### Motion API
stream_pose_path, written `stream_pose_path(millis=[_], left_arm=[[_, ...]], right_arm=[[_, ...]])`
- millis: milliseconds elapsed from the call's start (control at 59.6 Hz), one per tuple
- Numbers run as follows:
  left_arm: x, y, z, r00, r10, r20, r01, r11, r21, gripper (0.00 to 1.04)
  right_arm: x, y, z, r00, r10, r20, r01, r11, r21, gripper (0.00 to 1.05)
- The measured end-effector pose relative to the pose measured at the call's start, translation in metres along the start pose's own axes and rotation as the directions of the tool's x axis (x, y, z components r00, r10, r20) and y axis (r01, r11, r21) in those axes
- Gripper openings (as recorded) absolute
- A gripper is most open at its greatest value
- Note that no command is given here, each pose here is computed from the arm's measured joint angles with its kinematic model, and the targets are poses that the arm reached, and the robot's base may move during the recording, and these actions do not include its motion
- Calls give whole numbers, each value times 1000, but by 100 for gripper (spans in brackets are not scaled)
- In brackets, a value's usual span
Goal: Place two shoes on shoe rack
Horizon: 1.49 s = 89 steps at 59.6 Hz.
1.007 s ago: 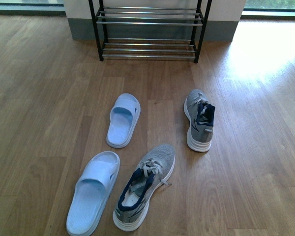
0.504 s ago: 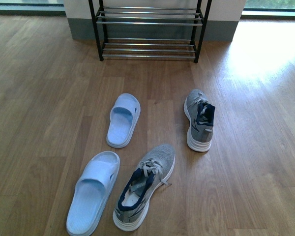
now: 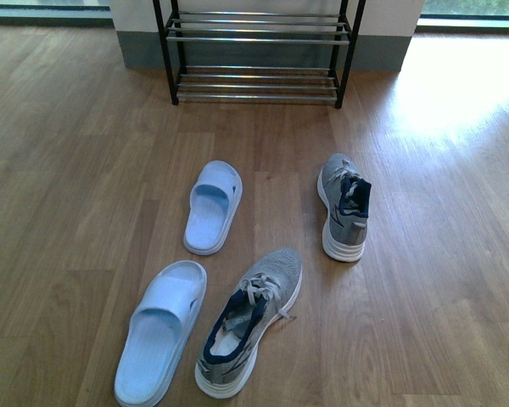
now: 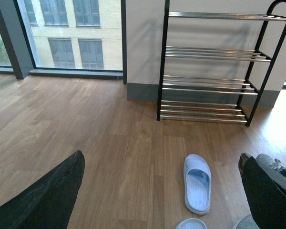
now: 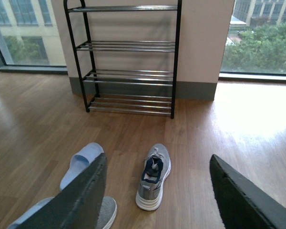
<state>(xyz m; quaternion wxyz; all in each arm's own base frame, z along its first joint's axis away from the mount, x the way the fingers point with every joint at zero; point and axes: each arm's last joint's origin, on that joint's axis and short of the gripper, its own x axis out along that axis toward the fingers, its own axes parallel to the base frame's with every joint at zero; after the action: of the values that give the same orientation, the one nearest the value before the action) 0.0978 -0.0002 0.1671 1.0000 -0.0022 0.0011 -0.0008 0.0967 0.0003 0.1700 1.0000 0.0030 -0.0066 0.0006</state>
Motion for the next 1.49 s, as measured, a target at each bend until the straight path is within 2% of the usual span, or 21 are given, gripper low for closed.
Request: stream_pose_path(millis=[34,168,839,957,1058,1141,1225,1309,1393,1494], left_arm=[[0,0,0,1000,0,0,0,1000,0,95],[0,0,0,1000,0,0,0,1000,0,95],[0,0,0,1000,0,0,0,1000,0,95],[0,0,0,1000,0,0,0,1000,0,95],[0,0,0,1000,0,0,0,1000,0,95],[0,0,0,1000,0,0,0,1000,0,95],[0,0,0,1000,0,0,0,1000,0,95],[0,0,0,1000,0,0,0,1000,0,95],[0,0,0,1000,0,0,0,1000,0,95],[0,0,0,1000,0,0,0,1000,0,95]], right_arm=[[0,0,0,1000,0,0,0,1000,0,76],[0,0,0,1000,0,0,0,1000,0,97],[0,0,0,1000,0,0,0,1000,0,95],[8,1,-5,981,-176,-77,177,984,0,95],[31,0,-7,972,-175,-156,180,984,17,95],[74,-5,-1,964,-155,-218,171,984,58,95],[114,-10,-9,942,-137,-306,167,983,71,95],[155,-14,-29,901,-120,-417,166,983,75,95],[211,-24,-67,832,-120,-542,186,980,69,95],[252,-35,-107,769,-137,-625,214,976,50,95]])
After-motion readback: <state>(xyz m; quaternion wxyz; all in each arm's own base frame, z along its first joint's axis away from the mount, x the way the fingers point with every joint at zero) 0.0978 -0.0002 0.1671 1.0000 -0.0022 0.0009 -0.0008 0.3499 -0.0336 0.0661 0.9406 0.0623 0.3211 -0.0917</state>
